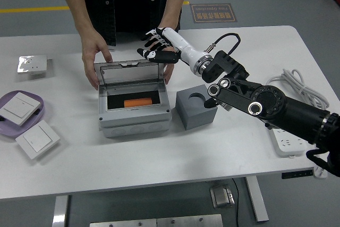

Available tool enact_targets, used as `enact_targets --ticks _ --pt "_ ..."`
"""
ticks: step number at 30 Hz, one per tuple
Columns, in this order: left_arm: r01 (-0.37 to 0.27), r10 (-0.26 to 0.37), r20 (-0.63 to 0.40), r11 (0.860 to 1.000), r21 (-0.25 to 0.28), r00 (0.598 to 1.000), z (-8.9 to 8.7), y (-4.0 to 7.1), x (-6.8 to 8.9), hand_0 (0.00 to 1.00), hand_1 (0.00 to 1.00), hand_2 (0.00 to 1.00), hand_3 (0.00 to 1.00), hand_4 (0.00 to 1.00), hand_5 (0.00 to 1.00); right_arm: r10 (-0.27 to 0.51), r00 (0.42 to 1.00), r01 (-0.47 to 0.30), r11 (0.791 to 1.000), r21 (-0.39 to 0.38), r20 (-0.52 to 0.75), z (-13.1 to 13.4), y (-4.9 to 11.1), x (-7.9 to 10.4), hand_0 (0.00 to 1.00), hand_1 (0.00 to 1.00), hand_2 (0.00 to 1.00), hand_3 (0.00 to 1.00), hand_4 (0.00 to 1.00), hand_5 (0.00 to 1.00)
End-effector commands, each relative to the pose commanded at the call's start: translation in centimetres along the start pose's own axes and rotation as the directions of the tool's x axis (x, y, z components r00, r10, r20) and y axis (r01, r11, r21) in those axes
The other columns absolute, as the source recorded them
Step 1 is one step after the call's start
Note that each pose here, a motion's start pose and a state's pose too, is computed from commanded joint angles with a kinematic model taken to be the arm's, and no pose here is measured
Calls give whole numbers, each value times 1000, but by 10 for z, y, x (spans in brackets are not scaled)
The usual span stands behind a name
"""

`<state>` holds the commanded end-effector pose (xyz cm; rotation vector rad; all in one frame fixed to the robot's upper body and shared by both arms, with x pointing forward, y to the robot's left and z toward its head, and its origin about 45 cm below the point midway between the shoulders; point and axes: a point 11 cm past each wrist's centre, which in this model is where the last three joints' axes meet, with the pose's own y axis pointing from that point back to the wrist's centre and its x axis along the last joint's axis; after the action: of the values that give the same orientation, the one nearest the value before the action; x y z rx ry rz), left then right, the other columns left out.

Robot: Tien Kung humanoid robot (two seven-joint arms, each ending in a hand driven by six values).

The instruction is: Pick up the cylinder from the cube,place it in the box,flap close box

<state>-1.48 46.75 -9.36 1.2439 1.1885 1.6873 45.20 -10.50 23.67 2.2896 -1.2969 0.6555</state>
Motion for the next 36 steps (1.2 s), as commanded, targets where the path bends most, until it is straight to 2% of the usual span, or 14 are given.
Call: enact_targets --ticks 15,21,28,32,36 --pt "5 -5 -5 1000 1 1000 -2 0 -3 616 630 626 662 736 246 -90 996 89 994 60 2 -13 18 -36 664 621 634 676 709 379" --pt "8 -8 -8 1000 4 1000 -3 0 -4 616 630 626 662 736 246 -138 990 137 987 88 4 -21 34 -49 651 621 635 675 707 377" --pt "8 -8 -14 1000 6 1000 -5 0 -5 615 630 626 662 735 244 -221 975 219 972 84 17 -19 56 -72 634 622 637 674 702 373" --pt "9 -9 -15 1000 7 1000 -6 -1 -5 615 630 626 662 735 244 -220 975 217 973 81 27 -17 60 -72 634 622 637 674 702 373" --pt "7 -7 -18 1000 11 1000 -8 0 -4 616 630 626 662 734 242 -175 984 171 982 83 39 -16 60 -55 630 625 641 680 697 367"
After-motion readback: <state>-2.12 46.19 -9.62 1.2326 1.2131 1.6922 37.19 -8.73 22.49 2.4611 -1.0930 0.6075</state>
